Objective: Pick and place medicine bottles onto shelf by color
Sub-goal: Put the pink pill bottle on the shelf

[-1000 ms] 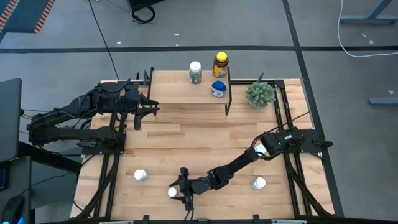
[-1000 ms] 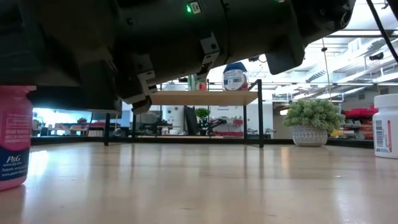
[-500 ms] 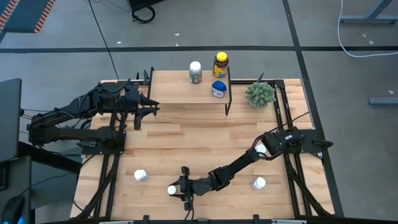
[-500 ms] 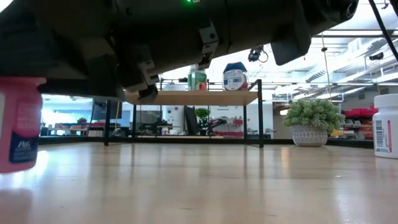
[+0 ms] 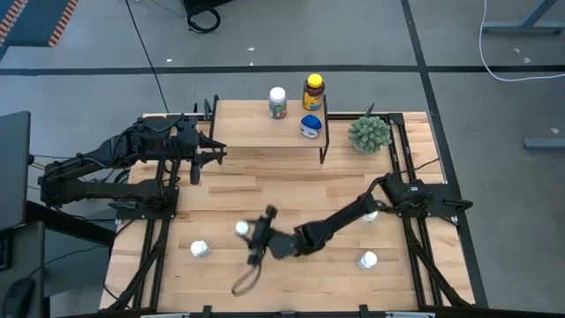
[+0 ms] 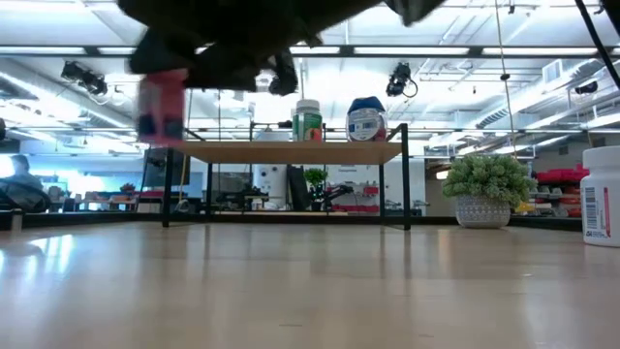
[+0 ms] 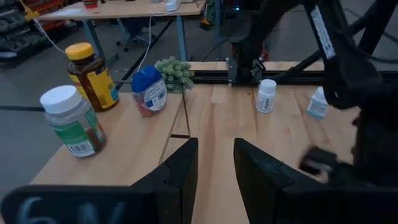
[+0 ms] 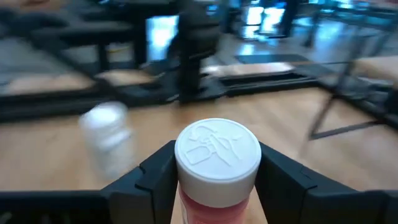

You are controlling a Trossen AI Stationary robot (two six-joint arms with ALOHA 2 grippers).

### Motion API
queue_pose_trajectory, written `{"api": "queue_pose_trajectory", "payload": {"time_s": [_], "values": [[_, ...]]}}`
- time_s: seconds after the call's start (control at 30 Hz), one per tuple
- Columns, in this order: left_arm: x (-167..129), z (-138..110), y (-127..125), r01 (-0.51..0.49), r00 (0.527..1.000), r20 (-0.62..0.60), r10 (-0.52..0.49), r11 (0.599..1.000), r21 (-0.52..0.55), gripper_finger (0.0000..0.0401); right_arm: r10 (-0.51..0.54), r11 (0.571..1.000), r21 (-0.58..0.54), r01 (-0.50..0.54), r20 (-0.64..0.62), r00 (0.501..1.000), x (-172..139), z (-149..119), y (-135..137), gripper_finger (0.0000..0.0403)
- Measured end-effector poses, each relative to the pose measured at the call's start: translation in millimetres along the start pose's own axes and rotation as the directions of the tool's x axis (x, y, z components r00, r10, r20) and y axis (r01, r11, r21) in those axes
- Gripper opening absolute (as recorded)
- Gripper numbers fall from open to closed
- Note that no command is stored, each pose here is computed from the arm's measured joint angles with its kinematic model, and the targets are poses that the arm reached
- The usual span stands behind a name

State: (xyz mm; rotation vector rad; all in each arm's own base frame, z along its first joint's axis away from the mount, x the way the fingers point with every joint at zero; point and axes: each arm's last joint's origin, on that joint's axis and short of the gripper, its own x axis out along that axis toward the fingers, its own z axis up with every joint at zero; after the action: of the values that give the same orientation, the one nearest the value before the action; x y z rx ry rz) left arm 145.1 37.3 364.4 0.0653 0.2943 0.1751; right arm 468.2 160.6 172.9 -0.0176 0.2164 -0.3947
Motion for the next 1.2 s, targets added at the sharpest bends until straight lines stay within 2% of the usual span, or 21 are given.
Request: {"api": "queue_pose_trajectory", "payload": {"time_s": [0.23,0.43,0.53,0.73,1.03,1.2], "values": [[0,-1,0,0.001,1.000,-0.009,-0.001,1.000,0.007,0.0110,-0.238,0.971,0.015,0.238,-0.032,0.971,20,45,-70,0.0190],[-3,-8,-1,0.011,0.997,-0.077,-0.009,1.000,0.023,0.0110,-0.358,0.929,0.081,0.361,-0.043,0.933,15,95,-133,0.0190],[-5,-9,-1,0.012,0.997,-0.081,-0.010,1.000,0.023,0.0110,-0.417,0.897,0.132,0.422,-0.066,0.907,13,109,-163,0.0190],[-5,-7,-1,0.011,0.997,-0.072,-0.009,1.000,0.024,0.0110,-0.495,0.830,0.205,0.518,-0.156,0.855,24,100,-205,0.0190],[-4,-6,-1,0.009,0.998,-0.058,-0.008,1.000,0.025,0.0110,-0.578,0.770,0.211,0.602,-0.169,0.798,29,95,-229,0.0190],[-4,-5,-1,0.007,0.999,-0.052,-0.006,1.000,0.026,0.0110,-0.628,0.708,0.252,0.660,-0.201,0.752,29,89,-239,0.0190]]}}
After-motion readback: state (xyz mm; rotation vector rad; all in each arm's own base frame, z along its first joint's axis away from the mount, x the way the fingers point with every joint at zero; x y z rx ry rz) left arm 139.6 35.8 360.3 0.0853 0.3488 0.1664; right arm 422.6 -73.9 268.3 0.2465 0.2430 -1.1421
